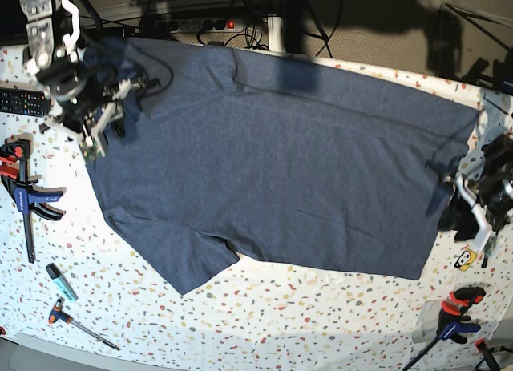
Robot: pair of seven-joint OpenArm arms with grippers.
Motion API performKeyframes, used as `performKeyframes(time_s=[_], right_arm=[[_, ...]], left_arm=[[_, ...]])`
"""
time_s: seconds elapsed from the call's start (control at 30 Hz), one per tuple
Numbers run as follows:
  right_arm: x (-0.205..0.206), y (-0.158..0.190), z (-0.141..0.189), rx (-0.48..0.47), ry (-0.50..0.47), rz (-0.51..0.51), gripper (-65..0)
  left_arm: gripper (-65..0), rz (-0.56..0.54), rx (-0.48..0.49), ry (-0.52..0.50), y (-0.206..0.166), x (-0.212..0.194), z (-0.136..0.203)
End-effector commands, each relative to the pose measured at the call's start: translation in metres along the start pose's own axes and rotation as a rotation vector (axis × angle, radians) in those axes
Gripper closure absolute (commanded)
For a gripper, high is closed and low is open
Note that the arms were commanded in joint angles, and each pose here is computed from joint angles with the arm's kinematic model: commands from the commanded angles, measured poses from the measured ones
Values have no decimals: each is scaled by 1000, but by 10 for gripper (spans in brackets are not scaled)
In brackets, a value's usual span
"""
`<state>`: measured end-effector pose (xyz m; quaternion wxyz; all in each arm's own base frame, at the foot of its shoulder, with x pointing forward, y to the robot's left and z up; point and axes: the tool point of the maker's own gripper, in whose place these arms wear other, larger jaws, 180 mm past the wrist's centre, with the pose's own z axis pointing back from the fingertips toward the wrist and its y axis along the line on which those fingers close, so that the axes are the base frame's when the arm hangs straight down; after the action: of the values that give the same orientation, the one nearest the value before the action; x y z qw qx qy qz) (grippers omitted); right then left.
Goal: Fold the T-shirt properly
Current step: 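Move both grippers to the shirt's side edges and grasp them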
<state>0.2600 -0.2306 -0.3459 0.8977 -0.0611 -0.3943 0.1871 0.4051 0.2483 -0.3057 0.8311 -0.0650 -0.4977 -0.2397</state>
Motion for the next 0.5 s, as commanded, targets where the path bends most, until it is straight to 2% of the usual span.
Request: performKeyframes(time_s=[0.0,0.1,0.2,0.3,0.47], right_arm=[[16,-6,-3,-1,-42,7,-189],[29,-9,-19,21,-65,-47,-189],[36,-16,-29,19,-69,-65,-189],[39,-21,-31,12,-69,-68,-189],[36,-18,-32,28,-51,-82,-189]], left_arm=[[-241,4,30,-67,17,26,-1],[-241,94,32,-89,29,37,-24],[-241,173,36,-54,40,33,-49],[-241,209,31,-16,47,30,-72],[-239,249,37,-17,51,47,-104]])
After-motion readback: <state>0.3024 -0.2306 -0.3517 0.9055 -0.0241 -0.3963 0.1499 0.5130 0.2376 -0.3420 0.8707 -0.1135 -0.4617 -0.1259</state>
